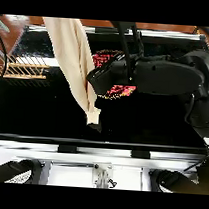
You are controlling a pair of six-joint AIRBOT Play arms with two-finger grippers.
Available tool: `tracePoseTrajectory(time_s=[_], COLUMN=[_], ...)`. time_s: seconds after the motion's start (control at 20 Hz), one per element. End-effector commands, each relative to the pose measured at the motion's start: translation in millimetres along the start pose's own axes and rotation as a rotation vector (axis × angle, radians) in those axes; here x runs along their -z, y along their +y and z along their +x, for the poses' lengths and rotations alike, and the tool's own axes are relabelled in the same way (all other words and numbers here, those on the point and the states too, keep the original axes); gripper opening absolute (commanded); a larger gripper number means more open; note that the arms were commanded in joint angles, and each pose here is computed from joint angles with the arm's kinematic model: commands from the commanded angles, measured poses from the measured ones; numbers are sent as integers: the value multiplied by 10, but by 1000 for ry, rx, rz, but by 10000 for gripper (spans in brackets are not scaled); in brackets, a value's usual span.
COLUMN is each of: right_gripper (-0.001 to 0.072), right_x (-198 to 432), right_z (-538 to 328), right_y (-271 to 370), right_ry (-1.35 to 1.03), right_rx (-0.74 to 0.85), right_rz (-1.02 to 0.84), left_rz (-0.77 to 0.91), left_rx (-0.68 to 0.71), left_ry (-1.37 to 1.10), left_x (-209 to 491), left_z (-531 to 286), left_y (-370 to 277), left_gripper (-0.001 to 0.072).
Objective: Fold the shirts.
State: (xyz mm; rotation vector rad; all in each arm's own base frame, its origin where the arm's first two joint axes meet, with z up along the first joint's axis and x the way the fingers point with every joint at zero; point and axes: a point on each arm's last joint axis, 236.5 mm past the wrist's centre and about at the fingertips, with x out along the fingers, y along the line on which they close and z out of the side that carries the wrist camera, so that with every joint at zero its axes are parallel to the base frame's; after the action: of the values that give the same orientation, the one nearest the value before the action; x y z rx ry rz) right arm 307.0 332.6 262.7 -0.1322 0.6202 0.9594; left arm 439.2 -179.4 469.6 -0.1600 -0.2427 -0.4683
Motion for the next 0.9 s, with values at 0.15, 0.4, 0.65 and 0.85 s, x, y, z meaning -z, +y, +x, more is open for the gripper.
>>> tracePoseTrajectory(time_s=[0.15,0.4,0.65,0.85], right_gripper=[545,538,66,63], right_x=[-87,-235,-380,-608], right_z=[127,390,-21,-748], right_y=[-40,-227,-433,-655], right_ry=[-41,-110,-158,-269], right_rx=[14,54,188,331], right_rz=[3,17,-88,-120], left_rz=[17,17,57,57], left_rx=[-2,13,2,-11], left_ry=[26,52,69,68], left_x=[54,116,155,143], left_z=[-7,-8,-13,-20], left_y=[32,-15,31,91], left_gripper=[41,41,41,41])
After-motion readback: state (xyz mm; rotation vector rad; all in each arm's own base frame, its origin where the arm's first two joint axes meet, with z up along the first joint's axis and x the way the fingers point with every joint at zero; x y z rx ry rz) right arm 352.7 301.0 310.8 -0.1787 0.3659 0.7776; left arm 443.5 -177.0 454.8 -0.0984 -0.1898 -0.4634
